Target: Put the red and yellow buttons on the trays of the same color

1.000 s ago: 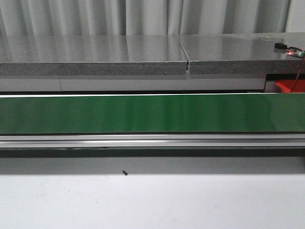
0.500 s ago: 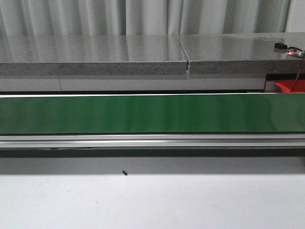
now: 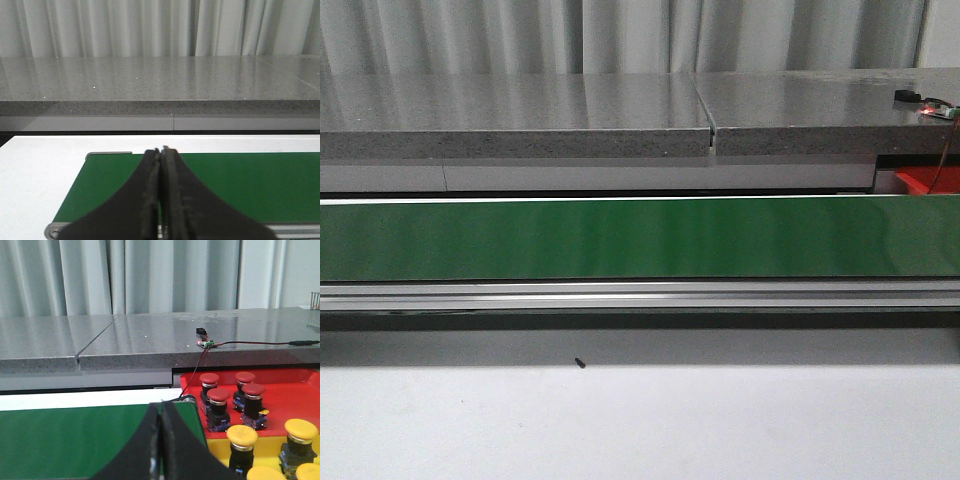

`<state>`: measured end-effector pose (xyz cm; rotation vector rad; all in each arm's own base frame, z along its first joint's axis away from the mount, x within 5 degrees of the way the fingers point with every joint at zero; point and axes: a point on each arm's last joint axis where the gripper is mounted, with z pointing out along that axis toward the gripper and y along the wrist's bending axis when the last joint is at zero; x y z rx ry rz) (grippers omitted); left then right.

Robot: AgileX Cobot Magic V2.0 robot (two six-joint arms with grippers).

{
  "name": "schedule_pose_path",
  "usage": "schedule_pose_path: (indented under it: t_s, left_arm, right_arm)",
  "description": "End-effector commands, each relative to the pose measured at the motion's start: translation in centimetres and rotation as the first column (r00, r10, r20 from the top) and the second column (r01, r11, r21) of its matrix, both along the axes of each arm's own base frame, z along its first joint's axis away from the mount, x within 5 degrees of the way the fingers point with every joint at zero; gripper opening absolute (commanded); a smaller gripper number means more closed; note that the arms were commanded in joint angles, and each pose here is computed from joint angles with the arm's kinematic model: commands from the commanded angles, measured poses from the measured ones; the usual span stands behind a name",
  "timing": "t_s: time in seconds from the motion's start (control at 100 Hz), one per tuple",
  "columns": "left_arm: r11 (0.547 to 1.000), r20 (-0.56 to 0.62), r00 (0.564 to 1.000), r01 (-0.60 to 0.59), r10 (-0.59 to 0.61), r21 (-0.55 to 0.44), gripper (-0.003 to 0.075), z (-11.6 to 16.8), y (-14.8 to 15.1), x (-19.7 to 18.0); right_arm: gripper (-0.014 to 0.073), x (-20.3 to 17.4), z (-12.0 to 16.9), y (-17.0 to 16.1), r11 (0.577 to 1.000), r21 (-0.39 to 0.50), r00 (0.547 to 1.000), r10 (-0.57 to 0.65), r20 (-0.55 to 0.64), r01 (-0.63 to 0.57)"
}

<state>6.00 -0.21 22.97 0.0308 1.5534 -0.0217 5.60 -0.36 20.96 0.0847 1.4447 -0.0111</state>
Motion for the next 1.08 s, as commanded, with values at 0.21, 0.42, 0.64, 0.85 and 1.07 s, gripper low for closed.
schedule_pose_path:
  t_s: [0.21,0.42,0.64,0.85,1.07]
  left_arm:
    - [0.999,0.117,0.993,0.004,0.0,-0.034,-0.0019,-2.3,0.0,-0.6]
    - [1.0,0.148,0.989,0.002,0.001,-0.022,-0.0019,-2.2,0.0,-0.6]
    - [1.0,0.148,0.989,0.002,0.001,-0.022,-0.0019,-2.2,0.0,-0.6]
    - [1.0,0.148,0.989,0.002,0.001,-0.022,-0.0019,-2.2,0.0,-0.6]
    - [1.0,0.148,0.989,0.002,0.001,-0.022,-0.0019,-2.2,0.0,-0.6]
  right_arm:
    - [-0.0062,-0.4,1.3,0.1,1.0,-0.03,0.993,0.001,0.119,0.003]
    - [-0.0062,-0.4,1.3,0.1,1.0,-0.03,0.993,0.001,0.119,0.003]
    - [-0.0062,-0.4,1.3,0.1,1.0,-0.03,0.993,0.001,0.119,0.003]
    - [-0.0062,-0.4,1.3,0.1,1.0,-0.03,0.993,0.001,0.119,0.003]
    - [-0.0062,-0.4,1.3,0.1,1.0,-0.03,0.993,0.001,0.119,0.003]
